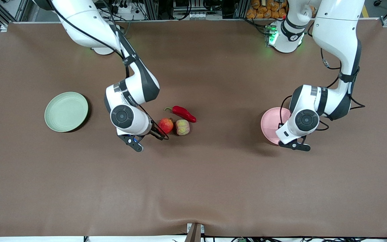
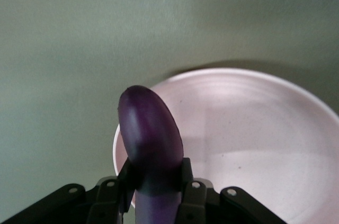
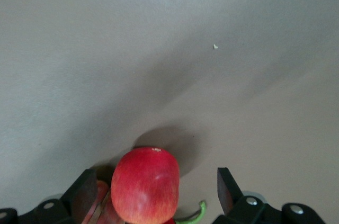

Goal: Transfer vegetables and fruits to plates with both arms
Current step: 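Lower the eggplant onto the pink plate while the right gripper grasps the apple, then place the apple on the green plate while the left gripper reaches the pepper, then grasp the red pepper with the left gripper while the right gripper withdraws, then carry the pepper toward the pink plate while the right gripper grasps the peach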

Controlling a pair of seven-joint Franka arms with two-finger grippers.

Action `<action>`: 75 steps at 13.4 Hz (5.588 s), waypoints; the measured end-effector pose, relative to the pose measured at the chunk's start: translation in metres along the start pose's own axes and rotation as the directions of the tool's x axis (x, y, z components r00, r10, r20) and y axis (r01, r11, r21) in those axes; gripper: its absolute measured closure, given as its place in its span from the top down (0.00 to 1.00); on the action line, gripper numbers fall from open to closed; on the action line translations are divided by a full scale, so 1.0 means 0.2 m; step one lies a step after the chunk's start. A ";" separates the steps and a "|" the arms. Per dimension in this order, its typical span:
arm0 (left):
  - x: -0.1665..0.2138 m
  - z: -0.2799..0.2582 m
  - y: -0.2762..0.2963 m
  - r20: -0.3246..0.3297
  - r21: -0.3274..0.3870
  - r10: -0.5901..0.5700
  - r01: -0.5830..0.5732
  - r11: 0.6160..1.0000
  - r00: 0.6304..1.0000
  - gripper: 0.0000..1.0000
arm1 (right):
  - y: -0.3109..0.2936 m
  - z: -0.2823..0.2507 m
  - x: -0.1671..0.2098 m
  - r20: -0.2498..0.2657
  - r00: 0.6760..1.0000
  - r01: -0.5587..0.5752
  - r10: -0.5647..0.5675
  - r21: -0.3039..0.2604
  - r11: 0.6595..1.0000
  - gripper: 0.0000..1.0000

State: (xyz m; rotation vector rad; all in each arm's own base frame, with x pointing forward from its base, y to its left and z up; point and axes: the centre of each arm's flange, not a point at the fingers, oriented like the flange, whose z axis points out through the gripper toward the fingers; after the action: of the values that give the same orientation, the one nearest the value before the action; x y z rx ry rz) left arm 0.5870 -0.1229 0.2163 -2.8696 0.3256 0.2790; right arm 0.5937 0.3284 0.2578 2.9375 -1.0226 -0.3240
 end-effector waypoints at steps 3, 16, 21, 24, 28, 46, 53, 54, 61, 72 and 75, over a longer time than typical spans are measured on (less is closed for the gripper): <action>0.02 -0.02 0.02 -0.029 -0.054 -0.044 0.042 0.998 0.999 0.37 | -0.04 0.08 -0.05 0.033 0.998 -0.046 0.045 0.017 0.999 1.00; 0.02 0.02 0.12 -0.020 -0.094 -0.130 0.128 0.987 0.991 0.75 | -0.05 0.29 -0.12 0.050 0.995 -0.088 0.088 0.005 0.996 0.74; 0.05 -0.09 0.19 -0.055 -0.101 -0.167 0.161 0.982 0.984 1.00 | 0.15 -0.03 0.14 0.159 0.985 0.076 -0.064 -0.070 0.995 0.74; 0.05 -0.31 0.21 -0.064 -0.110 -0.204 0.196 0.974 0.977 1.00 | 0.51 -0.39 0.45 0.218 0.956 0.214 -0.198 -0.053 0.975 0.74; 0.04 -0.68 0.49 -0.038 -0.138 -0.333 0.325 0.936 0.942 1.00 | 0.92 -0.45 0.74 0.250 0.904 0.379 -0.346 -0.096 0.920 0.74; -0.33 -0.45 2.54 0.271 -0.248 -0.949 0.964 0.094 0.162 1.00 | 2.02 -0.37 1.27 0.393 0.752 0.538 -0.529 0.099 0.837 1.00; -0.29 -0.29 2.56 0.260 -0.257 -0.957 0.965 0.062 0.130 1.00 | 1.55 -0.67 1.01 0.446 0.795 0.440 -0.411 0.041 0.897 1.00; -0.30 -0.28 2.57 0.259 -0.258 -0.958 0.965 0.054 0.123 0.92 | 1.48 -0.69 0.96 0.451 0.802 0.408 -0.392 0.068 0.911 1.00; -0.35 -0.48 2.59 0.244 -0.240 -0.963 0.969 0.054 0.114 0.41 | 1.15 -0.80 0.75 0.479 0.845 0.205 -0.236 0.117 0.972 1.00; -0.04 -0.94 1.44 0.128 -0.064 -0.856 0.865 0.497 0.502 0.41 | 0.30 -0.52 0.15 0.367 0.930 -0.066 0.030 0.087 0.994 1.00; 0.06 -0.81 1.07 0.156 -0.023 -0.788 0.800 0.600 0.595 0.41 | 0.03 -0.29 -0.08 0.299 0.937 -0.215 0.183 0.080 0.973 1.00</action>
State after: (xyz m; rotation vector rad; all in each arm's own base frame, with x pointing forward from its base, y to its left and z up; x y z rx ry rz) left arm 0.5734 -0.3692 0.3231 -2.7142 -1.0264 0.2956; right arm 0.5890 0.3300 0.3187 2.9036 -1.4047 -0.7308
